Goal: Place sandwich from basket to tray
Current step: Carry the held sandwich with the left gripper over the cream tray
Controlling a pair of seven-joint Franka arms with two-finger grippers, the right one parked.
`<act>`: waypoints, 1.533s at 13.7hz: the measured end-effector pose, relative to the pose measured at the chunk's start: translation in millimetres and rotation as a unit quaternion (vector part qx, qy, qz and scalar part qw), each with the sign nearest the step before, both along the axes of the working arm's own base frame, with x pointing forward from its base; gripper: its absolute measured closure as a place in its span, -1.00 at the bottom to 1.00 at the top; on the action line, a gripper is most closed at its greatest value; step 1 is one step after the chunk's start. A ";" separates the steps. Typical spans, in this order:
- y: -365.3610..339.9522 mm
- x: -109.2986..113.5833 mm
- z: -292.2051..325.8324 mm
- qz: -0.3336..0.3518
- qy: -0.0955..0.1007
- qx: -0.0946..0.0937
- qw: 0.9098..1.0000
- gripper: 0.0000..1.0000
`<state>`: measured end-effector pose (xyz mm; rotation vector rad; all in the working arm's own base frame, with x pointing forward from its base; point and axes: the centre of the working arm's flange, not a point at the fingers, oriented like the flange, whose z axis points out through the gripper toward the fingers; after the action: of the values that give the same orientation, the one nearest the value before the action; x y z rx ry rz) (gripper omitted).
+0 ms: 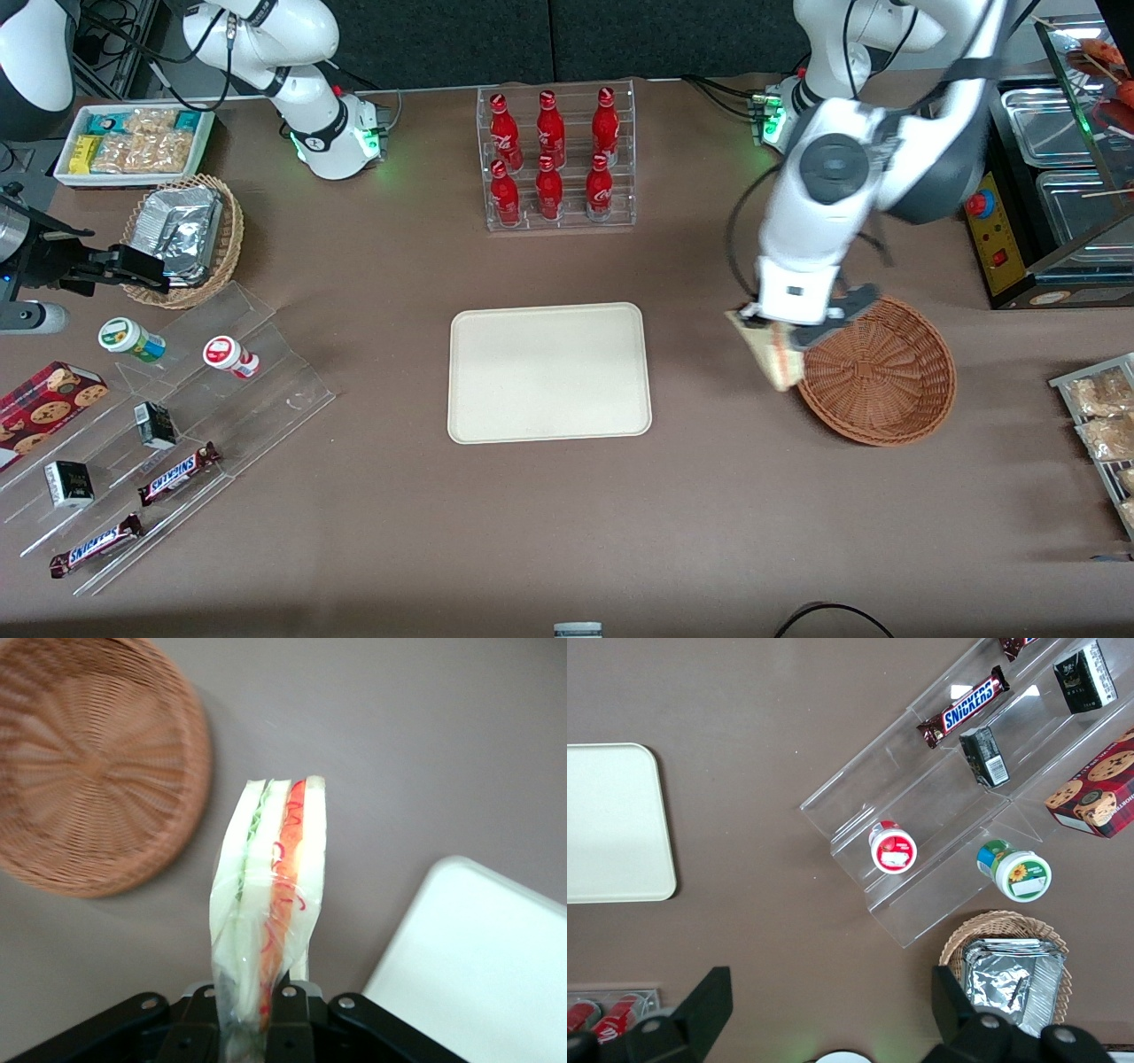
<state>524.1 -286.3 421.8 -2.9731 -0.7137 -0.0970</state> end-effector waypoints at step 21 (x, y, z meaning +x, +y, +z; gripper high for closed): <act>-227.9 -57.3 -176.2 -0.197 -0.021 -0.007 0.980 0.67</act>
<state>466.8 -514.2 245.5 -3.0900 -0.1180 -0.1784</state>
